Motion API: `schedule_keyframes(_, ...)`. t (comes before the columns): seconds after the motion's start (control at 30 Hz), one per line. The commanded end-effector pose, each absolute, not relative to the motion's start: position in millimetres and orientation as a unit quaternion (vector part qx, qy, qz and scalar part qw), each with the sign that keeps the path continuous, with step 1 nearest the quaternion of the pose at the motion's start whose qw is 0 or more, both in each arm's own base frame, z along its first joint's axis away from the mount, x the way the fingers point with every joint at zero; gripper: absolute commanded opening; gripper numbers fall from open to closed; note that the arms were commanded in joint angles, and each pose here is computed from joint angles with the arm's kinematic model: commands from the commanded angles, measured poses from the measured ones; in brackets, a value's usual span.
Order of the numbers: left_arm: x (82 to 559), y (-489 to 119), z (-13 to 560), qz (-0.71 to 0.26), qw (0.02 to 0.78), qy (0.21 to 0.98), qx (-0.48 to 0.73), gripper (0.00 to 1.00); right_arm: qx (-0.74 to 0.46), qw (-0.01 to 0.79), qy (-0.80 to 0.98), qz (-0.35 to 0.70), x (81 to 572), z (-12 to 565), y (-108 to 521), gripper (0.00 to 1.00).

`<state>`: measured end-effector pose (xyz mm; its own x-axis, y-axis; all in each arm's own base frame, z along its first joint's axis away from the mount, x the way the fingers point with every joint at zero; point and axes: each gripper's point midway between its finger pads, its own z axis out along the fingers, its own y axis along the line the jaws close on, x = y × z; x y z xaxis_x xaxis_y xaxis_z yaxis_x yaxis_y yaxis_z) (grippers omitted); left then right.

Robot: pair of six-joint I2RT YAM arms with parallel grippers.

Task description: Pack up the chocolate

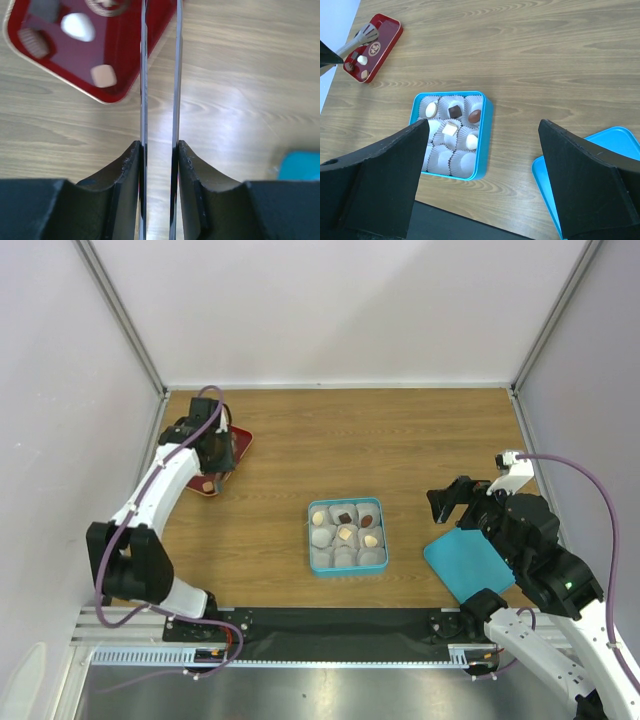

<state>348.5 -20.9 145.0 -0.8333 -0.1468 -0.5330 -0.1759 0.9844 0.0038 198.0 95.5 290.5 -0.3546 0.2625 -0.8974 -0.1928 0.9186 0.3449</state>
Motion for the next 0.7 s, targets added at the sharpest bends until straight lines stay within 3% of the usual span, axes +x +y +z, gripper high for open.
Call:
schedule_keyframes(0.0, 343.6, -43.2, 184.5, -0.005, 0.32, 0.946, -0.048, 0.29, 0.029, 0.577, 0.788, 0.21, 199.9, 300.0, 96.7, 0.97)
schedule_keyframes(0.33, 258.0, -146.4, 190.6, -0.138, 0.289, 0.94, 0.117, 0.3, 0.028, 0.575, 0.797, 0.185, 212.8, 295.0, 96.4, 0.97)
schedule_keyframes(0.67, 177.2, -174.9, 220.4, -0.179, 0.288, 0.921, 0.193, 0.29, 0.032, 0.566, 0.801, 0.192, 213.3, 293.6, 99.7, 0.97)
